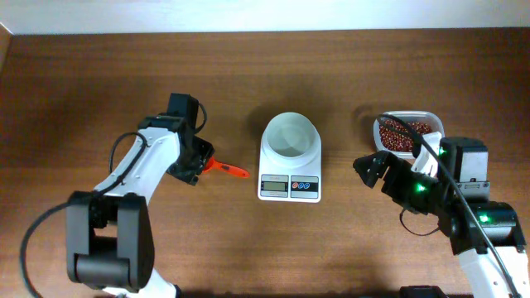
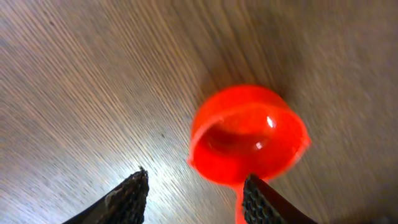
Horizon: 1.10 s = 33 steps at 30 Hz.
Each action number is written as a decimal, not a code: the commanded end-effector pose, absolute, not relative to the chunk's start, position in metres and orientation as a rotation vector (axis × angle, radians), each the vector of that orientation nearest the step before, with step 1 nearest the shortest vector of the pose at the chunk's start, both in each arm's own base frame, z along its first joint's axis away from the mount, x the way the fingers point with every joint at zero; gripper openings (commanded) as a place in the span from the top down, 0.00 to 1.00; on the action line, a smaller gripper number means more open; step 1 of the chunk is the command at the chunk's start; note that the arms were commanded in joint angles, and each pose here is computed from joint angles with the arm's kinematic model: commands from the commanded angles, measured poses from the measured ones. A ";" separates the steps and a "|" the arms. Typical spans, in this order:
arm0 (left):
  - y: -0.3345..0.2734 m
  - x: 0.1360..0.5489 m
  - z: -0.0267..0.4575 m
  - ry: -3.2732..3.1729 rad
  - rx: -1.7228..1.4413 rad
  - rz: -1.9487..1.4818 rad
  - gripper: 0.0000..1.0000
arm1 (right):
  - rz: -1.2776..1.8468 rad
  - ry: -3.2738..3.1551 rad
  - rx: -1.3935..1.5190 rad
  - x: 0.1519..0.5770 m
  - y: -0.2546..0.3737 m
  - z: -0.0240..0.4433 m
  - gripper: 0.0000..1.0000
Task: Scoop and weigh 50g on scale
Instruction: 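Move the left gripper to the orange scoop and grasp its bowl, then lift the scoop with the left gripper toward the right gripper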
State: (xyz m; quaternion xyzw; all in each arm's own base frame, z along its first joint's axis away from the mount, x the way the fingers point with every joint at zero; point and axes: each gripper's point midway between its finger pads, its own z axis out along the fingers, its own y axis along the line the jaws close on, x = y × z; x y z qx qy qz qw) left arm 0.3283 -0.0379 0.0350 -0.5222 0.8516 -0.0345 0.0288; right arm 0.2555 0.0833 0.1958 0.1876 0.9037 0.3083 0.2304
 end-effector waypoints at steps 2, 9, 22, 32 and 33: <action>-0.029 0.327 0.016 2.604 -1.666 0.001 0.49 | 0.858 2.476 0.485 0.256 0.086 0.202 0.01; -0.023 0.340 0.002 2.561 -1.641 0.028 0.88 | 0.857 2.479 0.487 0.256 0.086 0.201 0.01; -0.037 0.338 0.073 2.595 -1.435 -0.210 1.00 | 0.894 2.539 0.420 0.241 0.093 0.196 0.03; -0.066 0.305 0.222 2.397 -1.005 -0.679 1.00 | 1.311 2.315 -0.270 0.212 0.149 0.244 0.02; -0.066 0.298 0.229 2.379 -1.018 -0.691 1.00 | 1.305 2.303 -0.284 0.214 0.150 0.245 0.02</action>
